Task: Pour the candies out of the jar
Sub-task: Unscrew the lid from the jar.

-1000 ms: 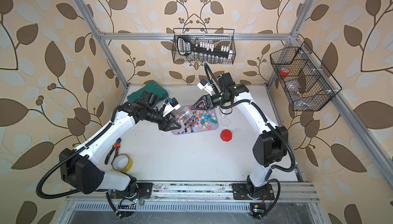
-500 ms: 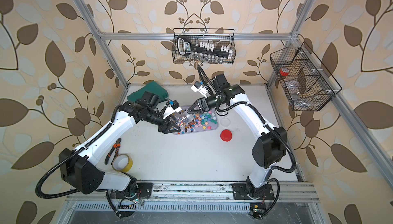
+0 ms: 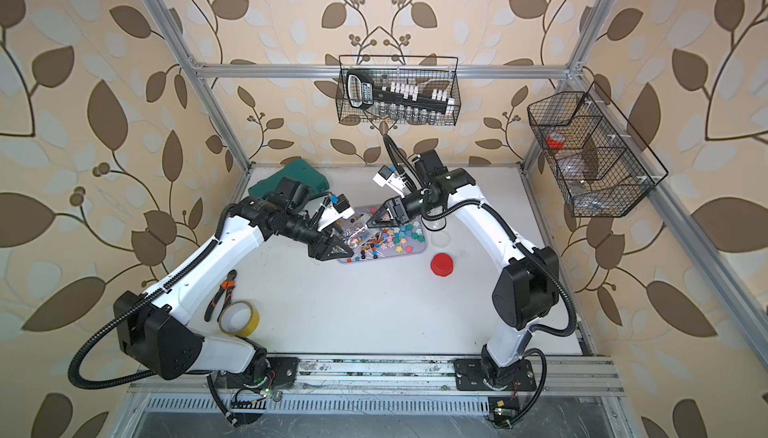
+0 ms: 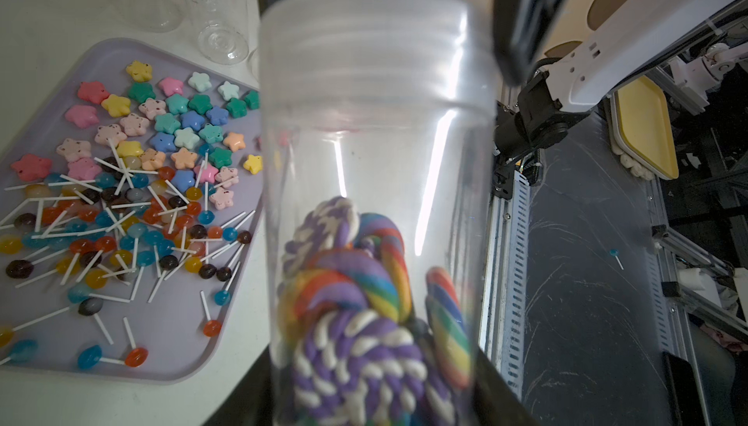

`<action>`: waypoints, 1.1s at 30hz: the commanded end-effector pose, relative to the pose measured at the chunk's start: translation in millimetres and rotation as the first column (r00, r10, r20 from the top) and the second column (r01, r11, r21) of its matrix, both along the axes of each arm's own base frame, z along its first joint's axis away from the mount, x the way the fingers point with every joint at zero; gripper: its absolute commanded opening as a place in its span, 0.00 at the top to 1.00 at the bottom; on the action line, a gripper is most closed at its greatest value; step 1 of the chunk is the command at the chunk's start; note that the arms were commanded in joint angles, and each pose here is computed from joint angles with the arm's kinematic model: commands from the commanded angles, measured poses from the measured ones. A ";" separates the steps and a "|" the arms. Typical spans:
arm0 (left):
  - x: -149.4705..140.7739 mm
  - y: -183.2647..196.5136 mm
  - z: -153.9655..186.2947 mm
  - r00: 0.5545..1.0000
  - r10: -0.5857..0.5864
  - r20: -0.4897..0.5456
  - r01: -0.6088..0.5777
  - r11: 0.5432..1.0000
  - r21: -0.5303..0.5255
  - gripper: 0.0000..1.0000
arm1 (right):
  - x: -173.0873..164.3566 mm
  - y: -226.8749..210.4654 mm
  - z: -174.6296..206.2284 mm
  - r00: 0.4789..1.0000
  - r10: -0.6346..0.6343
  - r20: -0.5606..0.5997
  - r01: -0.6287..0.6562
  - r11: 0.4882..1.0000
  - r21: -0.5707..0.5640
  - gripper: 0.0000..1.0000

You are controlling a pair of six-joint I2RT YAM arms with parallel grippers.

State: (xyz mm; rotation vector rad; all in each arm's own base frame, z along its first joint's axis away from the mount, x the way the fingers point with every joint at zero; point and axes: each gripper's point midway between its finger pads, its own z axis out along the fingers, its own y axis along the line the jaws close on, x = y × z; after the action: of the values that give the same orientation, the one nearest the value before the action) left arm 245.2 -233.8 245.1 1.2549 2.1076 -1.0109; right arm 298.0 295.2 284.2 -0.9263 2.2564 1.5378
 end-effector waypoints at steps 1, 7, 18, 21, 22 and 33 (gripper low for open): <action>-5.1 -8.1 28.9 0.996 -0.052 0.068 0.057 0.996 -0.070 0.71 | -6.0 2.5 4.1 1.000 0.029 0.013 -0.029 0.999 0.014 0.35; -3.7 -8.5 26.1 0.997 -0.050 0.058 0.054 0.996 -0.066 0.71 | -10.9 8.5 7.7 0.999 0.045 0.024 -0.045 0.999 0.009 0.35; -3.3 -8.9 23.7 0.998 -0.049 0.047 0.052 0.997 -0.065 0.71 | -5.4 10.9 12.3 0.998 0.038 0.054 -0.038 0.999 -0.001 0.36; -3.3 -8.9 23.7 0.998 -0.049 0.048 0.052 0.997 -0.065 0.71 | -3.3 11.7 14.9 0.998 0.035 0.060 -0.035 0.999 0.000 0.37; -3.2 -8.9 23.5 0.998 -0.049 0.047 0.052 0.997 -0.065 0.71 | -2.7 12.1 14.8 0.998 0.034 0.056 -0.035 0.999 0.001 0.37; -2.7 -8.4 23.8 0.998 -0.045 0.052 0.048 0.997 -0.062 0.71 | -4.5 12.8 10.0 0.999 0.043 0.029 -0.043 0.999 0.005 0.42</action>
State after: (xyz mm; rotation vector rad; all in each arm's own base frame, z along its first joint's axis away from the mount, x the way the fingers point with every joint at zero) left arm 243.9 -235.6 248.5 1.2561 2.0956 -1.0318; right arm 294.7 305.4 291.2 -0.9686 2.2478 1.5115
